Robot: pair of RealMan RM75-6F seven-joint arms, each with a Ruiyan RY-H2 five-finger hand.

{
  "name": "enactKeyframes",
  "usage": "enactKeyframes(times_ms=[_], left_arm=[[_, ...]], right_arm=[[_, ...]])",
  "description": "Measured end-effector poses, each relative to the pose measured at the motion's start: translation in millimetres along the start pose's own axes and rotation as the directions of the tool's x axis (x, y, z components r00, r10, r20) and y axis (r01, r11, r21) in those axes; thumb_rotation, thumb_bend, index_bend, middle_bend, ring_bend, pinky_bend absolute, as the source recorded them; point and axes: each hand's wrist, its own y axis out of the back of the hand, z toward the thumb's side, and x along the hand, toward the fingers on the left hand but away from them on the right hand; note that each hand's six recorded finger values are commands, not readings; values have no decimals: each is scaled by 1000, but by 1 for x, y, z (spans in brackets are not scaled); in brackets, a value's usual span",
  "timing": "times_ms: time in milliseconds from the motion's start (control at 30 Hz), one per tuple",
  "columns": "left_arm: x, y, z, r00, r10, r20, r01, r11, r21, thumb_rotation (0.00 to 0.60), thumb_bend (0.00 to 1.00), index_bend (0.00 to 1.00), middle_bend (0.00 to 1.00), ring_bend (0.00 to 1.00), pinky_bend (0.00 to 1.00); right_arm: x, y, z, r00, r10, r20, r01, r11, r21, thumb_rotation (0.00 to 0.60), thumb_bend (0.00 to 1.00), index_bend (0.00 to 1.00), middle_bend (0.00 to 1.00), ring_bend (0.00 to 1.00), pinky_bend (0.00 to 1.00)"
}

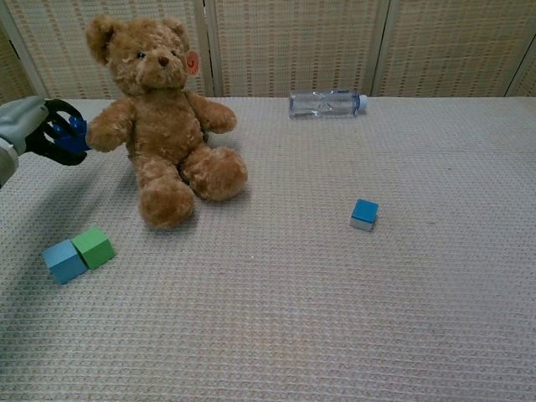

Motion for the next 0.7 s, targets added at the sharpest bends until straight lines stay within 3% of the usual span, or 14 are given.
enactKeyframes(times_ms=[333,700], left_arm=[[-6,0,13,998,-56,22,58,996,-72,600,331,196,260,256,396],[-23,-2,31,983,-162,88,172,977,-124,600,330,94,194,244,385]], right_arm=[[0,2,-1,1000,-7,2,7,1000,-8,600,98,0,7,0,71],[1,5,0,1000,-20,-4,20,1000,-20,600,98,0,7,0,72]])
